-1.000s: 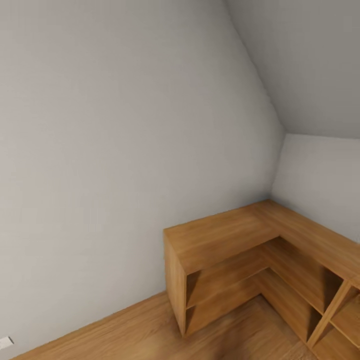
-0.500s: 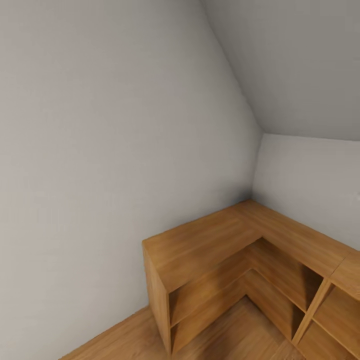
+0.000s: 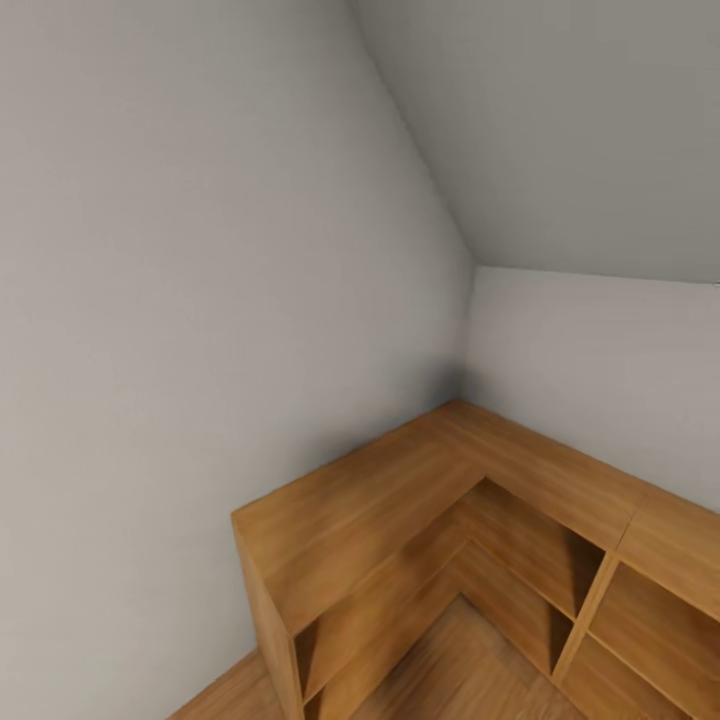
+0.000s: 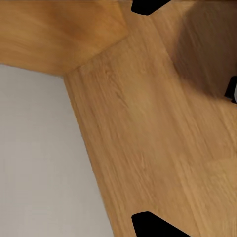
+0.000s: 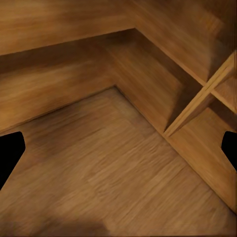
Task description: In the bedroom, organize the workspace by keeping the computer under the desk, ensuring the monitor is on the desk, placing the keyboard on the desk next to the monitor, placing the mouse on the desk next to the keyboard, moving the folder from the swivel chair onto the desk next to the mouse, stacking the notebook on top of the folder with the pen on top of the notebook, and positioning the swivel chair next to the desk.
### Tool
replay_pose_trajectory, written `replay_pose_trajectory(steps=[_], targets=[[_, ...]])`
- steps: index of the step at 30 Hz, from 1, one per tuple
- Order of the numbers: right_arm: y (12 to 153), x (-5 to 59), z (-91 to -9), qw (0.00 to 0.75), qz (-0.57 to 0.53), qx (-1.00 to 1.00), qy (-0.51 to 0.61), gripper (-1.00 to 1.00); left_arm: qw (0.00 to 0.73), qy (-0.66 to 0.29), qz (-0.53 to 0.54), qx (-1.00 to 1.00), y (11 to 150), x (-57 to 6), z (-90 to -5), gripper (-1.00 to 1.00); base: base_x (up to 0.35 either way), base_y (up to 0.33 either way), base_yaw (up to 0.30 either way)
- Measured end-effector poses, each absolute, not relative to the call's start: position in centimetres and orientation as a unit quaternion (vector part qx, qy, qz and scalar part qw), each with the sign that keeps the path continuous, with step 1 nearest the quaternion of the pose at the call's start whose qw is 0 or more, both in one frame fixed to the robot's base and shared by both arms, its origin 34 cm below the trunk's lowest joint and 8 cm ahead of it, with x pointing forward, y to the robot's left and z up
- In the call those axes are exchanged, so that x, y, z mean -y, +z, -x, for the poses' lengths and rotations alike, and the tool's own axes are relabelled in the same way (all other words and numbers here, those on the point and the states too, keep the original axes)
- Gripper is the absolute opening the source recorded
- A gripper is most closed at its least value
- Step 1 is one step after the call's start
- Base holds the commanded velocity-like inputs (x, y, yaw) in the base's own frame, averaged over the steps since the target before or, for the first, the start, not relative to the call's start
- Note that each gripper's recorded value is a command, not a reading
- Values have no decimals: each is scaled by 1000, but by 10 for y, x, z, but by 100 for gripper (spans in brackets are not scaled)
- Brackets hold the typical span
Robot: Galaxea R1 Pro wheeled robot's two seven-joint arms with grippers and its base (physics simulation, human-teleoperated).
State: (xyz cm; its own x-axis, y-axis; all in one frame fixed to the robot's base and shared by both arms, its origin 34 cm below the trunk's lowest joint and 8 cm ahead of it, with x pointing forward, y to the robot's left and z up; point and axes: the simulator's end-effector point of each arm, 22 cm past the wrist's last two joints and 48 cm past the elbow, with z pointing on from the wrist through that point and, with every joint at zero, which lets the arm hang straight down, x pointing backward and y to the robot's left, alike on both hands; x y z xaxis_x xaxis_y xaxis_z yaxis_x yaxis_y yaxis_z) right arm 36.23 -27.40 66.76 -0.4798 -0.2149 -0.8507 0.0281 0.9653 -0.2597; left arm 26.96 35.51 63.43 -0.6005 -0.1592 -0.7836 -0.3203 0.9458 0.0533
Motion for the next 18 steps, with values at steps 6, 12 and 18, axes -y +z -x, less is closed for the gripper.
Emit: replay_pose_trajectory(steps=[6, 12, 18], targets=[[667, 274, -362, 506, 54, -853, -119, 100, 425, 92, 135, -890, 634, -352, -269, 100, 63, 0, -288], [666, 273, -361, 505, 54, -853, -118, 100, 423, 90, 137, -891, 632, -347, -268, 100, 12, 0, -284], [665, 275, -360, 502, 54, -855, -120, 100, 421, 90, 138, -892, 632, -346, -266, 100, 1, 0, -280]])
